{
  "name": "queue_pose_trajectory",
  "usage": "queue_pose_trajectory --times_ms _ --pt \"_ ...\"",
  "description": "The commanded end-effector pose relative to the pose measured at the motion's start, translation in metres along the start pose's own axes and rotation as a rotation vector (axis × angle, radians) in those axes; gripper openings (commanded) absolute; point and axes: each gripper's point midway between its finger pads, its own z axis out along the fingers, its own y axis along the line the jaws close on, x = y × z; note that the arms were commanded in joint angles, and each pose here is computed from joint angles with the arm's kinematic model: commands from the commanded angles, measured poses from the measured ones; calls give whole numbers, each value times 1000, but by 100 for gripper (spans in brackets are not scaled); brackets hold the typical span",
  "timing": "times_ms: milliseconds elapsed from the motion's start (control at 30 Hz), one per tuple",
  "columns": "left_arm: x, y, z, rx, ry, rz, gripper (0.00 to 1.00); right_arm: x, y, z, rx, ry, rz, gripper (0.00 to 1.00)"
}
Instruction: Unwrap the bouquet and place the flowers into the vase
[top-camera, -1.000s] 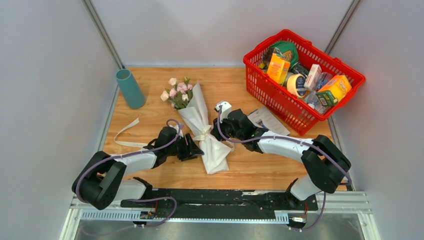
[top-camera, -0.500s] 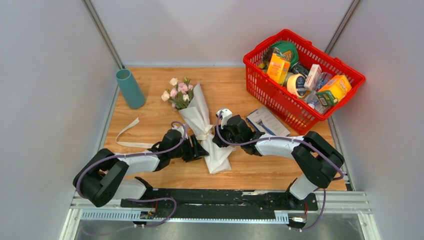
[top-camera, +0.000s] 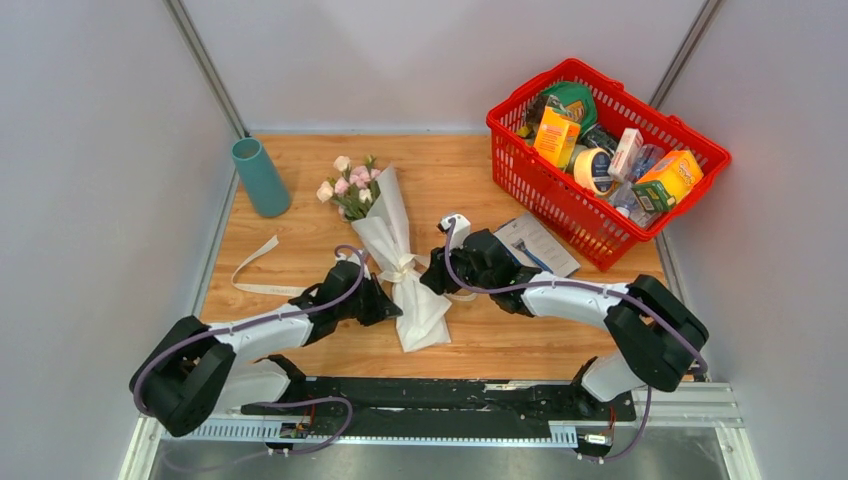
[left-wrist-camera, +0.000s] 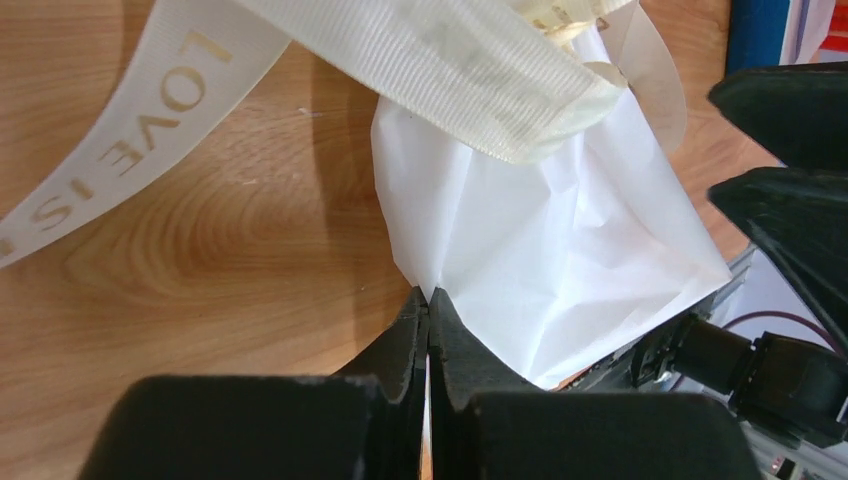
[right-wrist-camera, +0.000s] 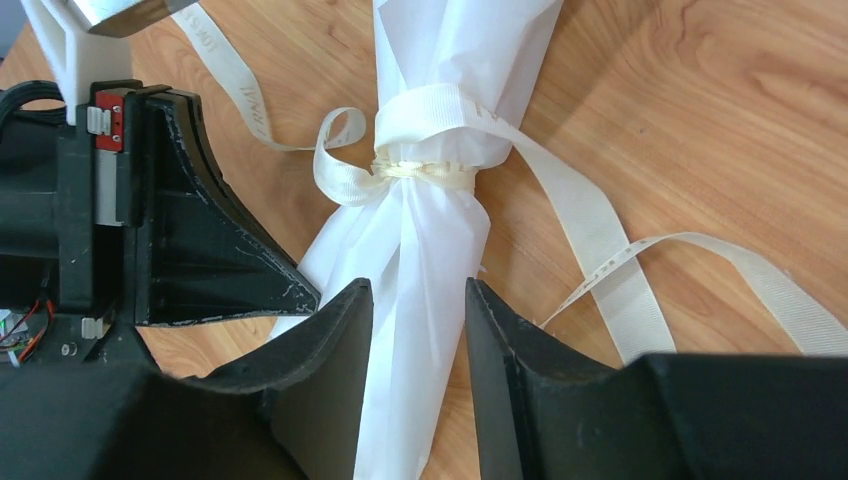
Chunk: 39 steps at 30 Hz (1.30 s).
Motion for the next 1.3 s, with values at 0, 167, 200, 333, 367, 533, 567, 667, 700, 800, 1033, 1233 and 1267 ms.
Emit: queue_pose_trajectory --times_ms 0,167,200,333,367,533,567,667,700,800,1033,1233,1267 --pt "-11 5 -12 -69 -52 28 0 -29 20 -4 -77 -76 -78 43" --pt "-9 12 -21 -112 -43 59 0 -38 32 11 -157 -97 -160 40" --pt "-6 17 -22 -130 -34 61 0 -41 34 15 -164 -116 -159 38" --pt "-4 20 -25 -139 -27 75 0 -48 47 20 -265 -202 -225 35" --pt "-2 20 -25 -131 -21 78 0 -48 51 22 -295 -205 -249 35" --pt "-1 15 -25 -101 -8 105 0 -40 62 39 -364 -199 -364 35" --pt "0 14 -26 -101 -5 108 0 -38 62 43 -362 -199 -382 34" --pt "-1 13 -26 -96 -3 119 0 -40 61 50 -346 -210 -423 34" --pt "0 13 -27 -94 -1 121 0 -41 59 52 -337 -220 -459 34" --pt "0 12 -27 -88 2 124 0 -39 57 59 -312 -218 -497 35" --pt "2 13 -26 -89 8 122 0 -37 40 66 -211 -221 -540 36" --pt "2 13 -26 -92 9 118 0 -26 37 72 -224 -176 -569 31" --pt "2 14 -26 -94 9 118 0 -23 37 72 -232 -169 -574 31"
